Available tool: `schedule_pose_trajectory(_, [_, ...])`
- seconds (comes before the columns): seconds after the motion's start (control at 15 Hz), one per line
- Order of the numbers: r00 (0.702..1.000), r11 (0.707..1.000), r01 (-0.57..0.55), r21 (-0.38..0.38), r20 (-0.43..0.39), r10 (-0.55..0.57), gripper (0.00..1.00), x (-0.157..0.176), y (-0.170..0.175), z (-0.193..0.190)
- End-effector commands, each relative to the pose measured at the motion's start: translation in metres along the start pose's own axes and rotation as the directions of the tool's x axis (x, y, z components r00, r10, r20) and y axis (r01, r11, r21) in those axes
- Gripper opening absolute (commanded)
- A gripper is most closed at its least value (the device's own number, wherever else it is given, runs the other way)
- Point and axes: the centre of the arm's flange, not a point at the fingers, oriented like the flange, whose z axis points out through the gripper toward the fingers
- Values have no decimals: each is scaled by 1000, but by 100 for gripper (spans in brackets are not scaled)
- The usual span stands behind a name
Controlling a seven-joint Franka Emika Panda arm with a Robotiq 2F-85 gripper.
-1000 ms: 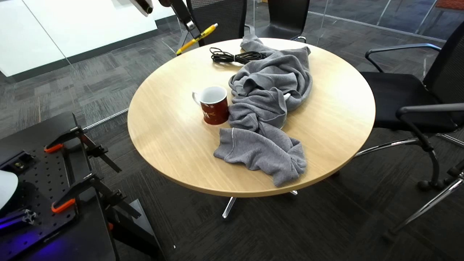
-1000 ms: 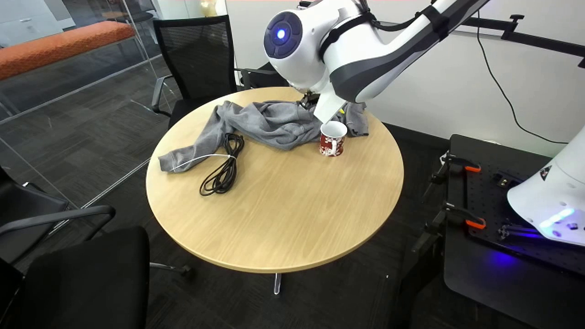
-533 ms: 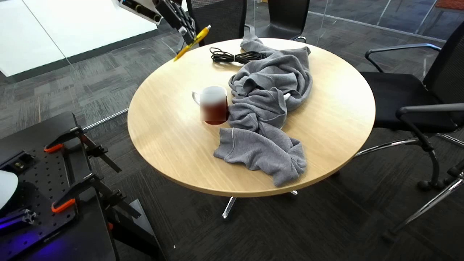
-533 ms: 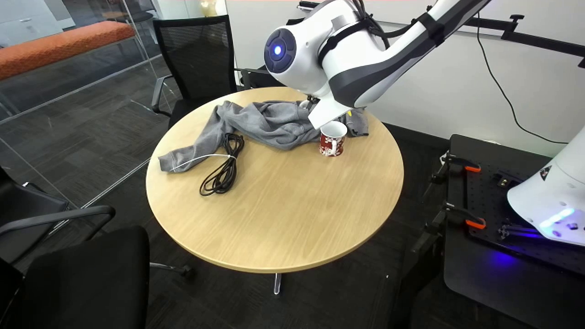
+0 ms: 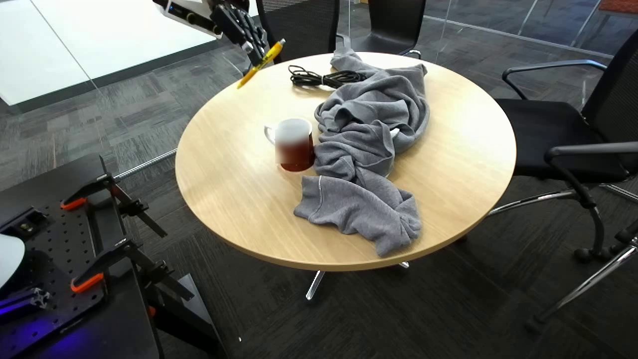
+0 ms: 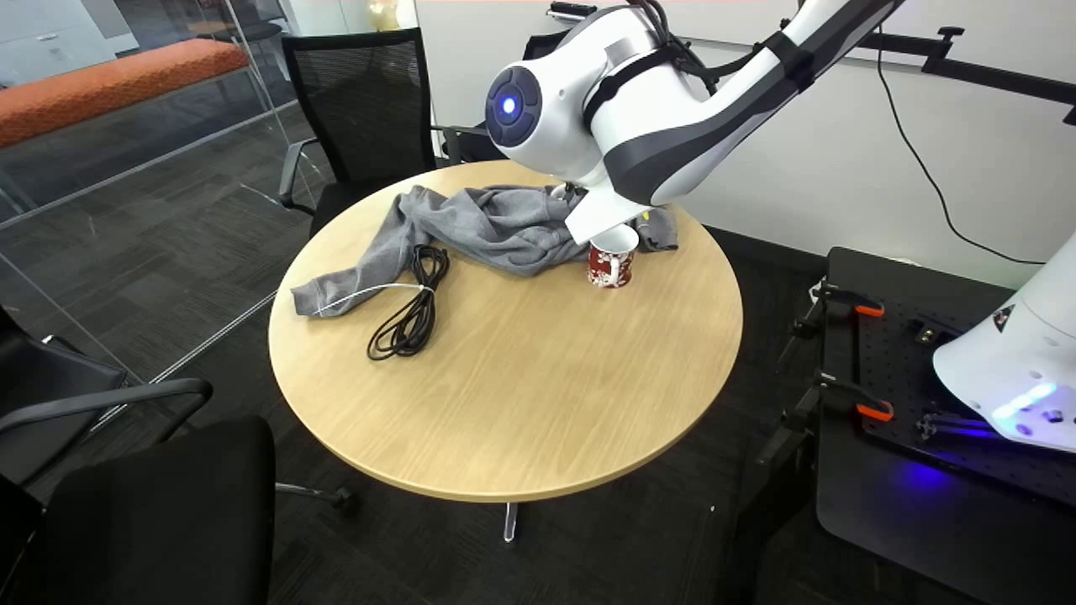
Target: Put the pen in the cup
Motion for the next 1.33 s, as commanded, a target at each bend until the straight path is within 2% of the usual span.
schedule_pose_trajectory(0.0, [993, 994, -103, -47, -64, 100, 3, -4, -10, 0])
schedule_pose_trajectory(0.2, [975, 978, -200, -64, -116, 192, 3, -9, -21, 7])
schedule_pose_trajectory(0.6, [929, 933, -353, -74, -149, 339, 3, -19, -35, 23])
schedule_pose_trajectory(1.27, [874, 875, -471, -108, -189, 447, 3, -26, -49, 58])
